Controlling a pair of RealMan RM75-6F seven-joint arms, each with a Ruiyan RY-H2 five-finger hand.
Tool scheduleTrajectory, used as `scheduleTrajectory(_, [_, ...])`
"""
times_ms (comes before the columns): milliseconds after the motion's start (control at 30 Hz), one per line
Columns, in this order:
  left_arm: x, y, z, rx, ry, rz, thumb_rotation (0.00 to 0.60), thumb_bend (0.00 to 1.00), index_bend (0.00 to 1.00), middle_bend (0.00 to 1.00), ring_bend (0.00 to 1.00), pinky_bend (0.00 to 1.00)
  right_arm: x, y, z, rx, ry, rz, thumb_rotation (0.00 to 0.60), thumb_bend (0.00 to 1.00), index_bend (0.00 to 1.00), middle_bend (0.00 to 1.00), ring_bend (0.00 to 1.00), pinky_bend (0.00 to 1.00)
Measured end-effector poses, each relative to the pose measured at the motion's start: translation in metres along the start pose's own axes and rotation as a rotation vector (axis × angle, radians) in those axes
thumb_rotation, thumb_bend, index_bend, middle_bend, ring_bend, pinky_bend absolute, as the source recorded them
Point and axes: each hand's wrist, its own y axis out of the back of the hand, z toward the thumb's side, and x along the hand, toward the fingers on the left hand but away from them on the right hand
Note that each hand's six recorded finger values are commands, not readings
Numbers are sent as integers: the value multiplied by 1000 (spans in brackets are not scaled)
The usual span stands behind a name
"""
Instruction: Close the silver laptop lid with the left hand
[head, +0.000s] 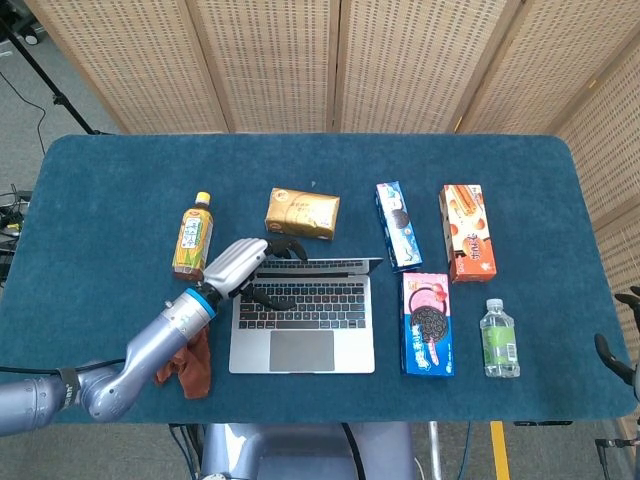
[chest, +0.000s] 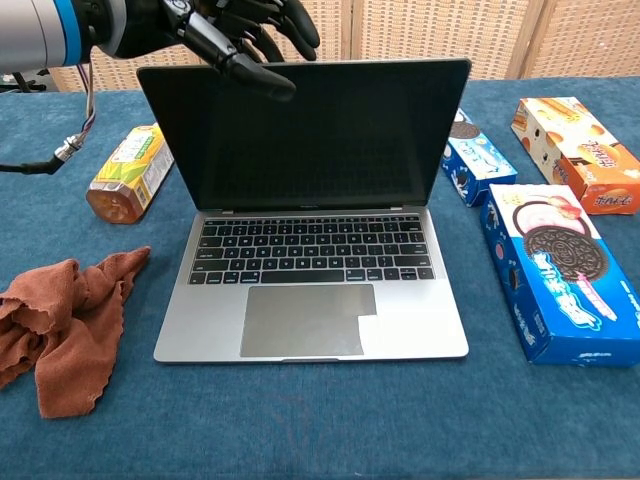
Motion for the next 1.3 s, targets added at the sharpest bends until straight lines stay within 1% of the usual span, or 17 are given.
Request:
scheduleTrajectory(200, [-5,-6,2,-37,3,-18,515,8,369,339,340,310,1,0,0,3,1,1,600,289,277,230,362,237])
scheduleTrajectory(633, [-16,-13,2,-81,12,-38,514,7,370,350,355,317,6,-1,1,15,-4,13,600,289,276,230,362,236])
scheduleTrajectory(967, [-20,-19,-1,-52,28,-63,514,4,425,417,409,348,8,-3,0,21,-10,28,600,288,276,229,361,237])
scheduleTrajectory(1300, [-23,-25,-1,-19,35,-94,513,3,444,435,427,359,12,-5,-3,38,-14,43,600,289,275,229,361,236])
